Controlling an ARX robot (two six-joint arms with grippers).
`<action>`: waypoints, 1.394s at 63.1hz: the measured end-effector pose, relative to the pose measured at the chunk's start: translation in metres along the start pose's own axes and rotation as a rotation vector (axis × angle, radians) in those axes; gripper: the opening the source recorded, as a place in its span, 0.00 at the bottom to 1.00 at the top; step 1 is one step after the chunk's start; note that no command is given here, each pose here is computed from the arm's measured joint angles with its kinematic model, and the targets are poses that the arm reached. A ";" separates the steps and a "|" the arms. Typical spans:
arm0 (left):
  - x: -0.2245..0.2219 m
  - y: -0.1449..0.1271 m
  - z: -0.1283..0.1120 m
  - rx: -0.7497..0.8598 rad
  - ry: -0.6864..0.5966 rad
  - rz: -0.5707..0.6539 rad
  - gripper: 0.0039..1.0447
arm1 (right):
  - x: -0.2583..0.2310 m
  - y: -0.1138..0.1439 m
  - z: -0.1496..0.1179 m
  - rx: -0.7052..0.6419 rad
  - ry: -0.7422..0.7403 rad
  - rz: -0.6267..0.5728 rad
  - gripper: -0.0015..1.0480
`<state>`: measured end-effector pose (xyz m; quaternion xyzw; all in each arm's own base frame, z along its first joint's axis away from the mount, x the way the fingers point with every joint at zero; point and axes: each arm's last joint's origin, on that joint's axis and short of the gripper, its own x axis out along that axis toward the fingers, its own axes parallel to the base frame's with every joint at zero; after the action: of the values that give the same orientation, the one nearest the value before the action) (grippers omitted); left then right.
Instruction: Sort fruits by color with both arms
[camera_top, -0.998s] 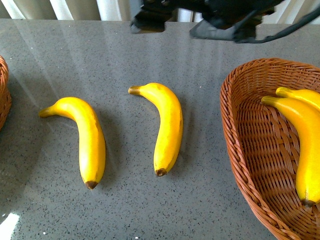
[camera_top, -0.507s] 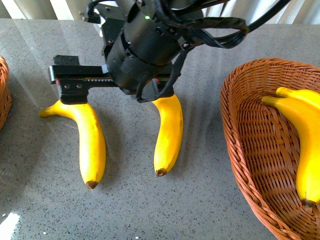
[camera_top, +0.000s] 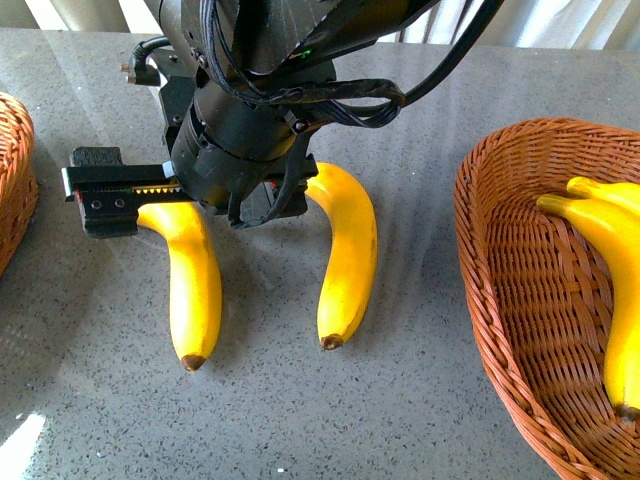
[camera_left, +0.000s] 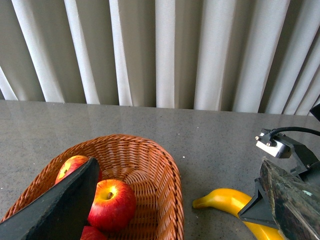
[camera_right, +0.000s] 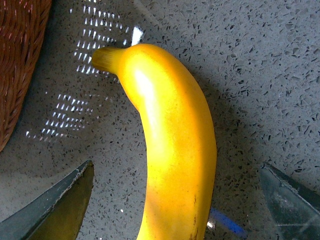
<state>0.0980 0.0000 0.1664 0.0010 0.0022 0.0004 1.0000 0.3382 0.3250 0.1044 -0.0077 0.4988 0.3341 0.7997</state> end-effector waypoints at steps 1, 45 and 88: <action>0.000 0.000 0.000 0.000 0.000 0.000 0.91 | 0.000 0.000 0.000 0.000 0.000 0.000 0.91; 0.000 0.000 0.000 0.000 0.000 0.000 0.91 | 0.015 -0.004 -0.007 0.011 0.044 -0.003 0.54; 0.000 0.000 0.000 0.000 0.000 0.000 0.91 | -0.049 -0.051 0.003 0.181 -0.096 0.071 0.27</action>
<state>0.0980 0.0000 0.1664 0.0010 0.0022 0.0004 1.0000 0.3545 0.2606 0.1291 0.0984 0.4880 0.3158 0.8077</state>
